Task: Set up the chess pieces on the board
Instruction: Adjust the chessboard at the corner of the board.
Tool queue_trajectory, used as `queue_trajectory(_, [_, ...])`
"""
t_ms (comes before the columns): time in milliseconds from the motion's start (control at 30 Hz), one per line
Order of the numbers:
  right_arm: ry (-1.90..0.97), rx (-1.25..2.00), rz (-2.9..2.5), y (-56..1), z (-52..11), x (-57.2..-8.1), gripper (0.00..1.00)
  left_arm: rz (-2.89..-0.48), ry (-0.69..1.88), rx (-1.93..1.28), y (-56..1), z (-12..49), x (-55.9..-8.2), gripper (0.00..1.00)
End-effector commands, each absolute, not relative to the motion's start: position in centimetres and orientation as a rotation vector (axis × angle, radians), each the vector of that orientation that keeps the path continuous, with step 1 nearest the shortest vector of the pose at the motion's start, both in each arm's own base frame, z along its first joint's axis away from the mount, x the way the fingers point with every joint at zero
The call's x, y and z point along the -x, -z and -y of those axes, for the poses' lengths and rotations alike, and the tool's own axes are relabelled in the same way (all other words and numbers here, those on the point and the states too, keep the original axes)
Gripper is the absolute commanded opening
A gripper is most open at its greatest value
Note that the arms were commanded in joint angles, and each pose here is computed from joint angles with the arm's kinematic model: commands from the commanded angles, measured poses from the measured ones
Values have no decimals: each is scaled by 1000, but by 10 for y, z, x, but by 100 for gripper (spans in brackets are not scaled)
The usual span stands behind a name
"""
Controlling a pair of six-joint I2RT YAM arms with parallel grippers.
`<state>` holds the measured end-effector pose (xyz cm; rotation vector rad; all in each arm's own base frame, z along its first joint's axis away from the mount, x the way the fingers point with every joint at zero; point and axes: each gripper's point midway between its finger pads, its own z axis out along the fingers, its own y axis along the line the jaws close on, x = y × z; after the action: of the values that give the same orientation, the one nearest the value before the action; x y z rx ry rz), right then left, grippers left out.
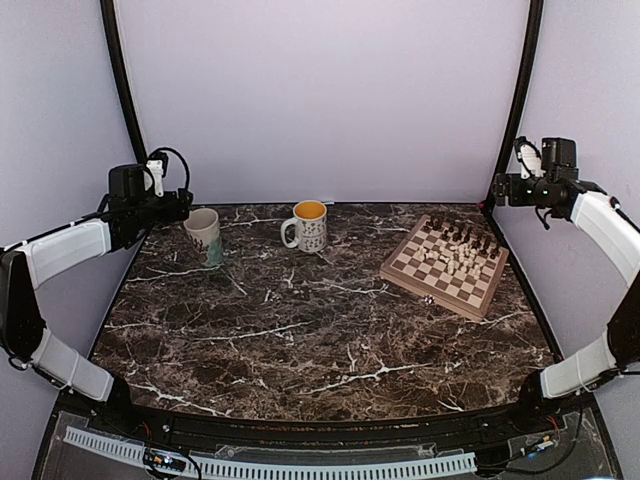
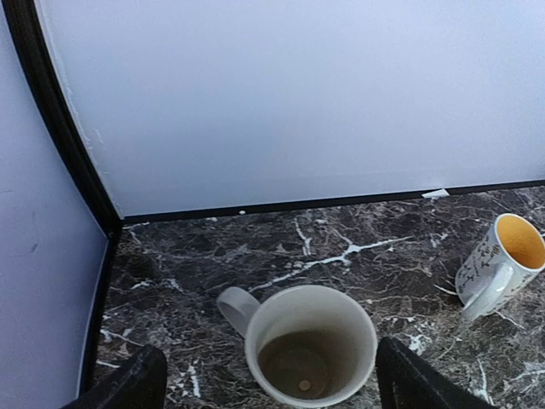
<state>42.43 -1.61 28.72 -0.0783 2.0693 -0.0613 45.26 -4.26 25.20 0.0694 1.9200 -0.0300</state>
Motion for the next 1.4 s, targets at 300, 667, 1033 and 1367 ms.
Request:
queue_trajectory(300, [416, 67, -2186, -263, 72, -430, 98, -1885, 454, -464, -261, 195, -423, 64])
queue_trajectory(667, [248, 123, -2440, -195, 82, -479, 43, -1993, 713, -761, -209, 353, -359, 48])
queue_trajectory(1033, [315, -53, -2582, -123, 122, -521, 0, -2087, 873, -919, -152, 422, -318, 0])
queue_trajectory(1367, [227, -99, -2671, -72, 137, -542, 0, -2116, 921, -982, -132, 433, -301, 0])
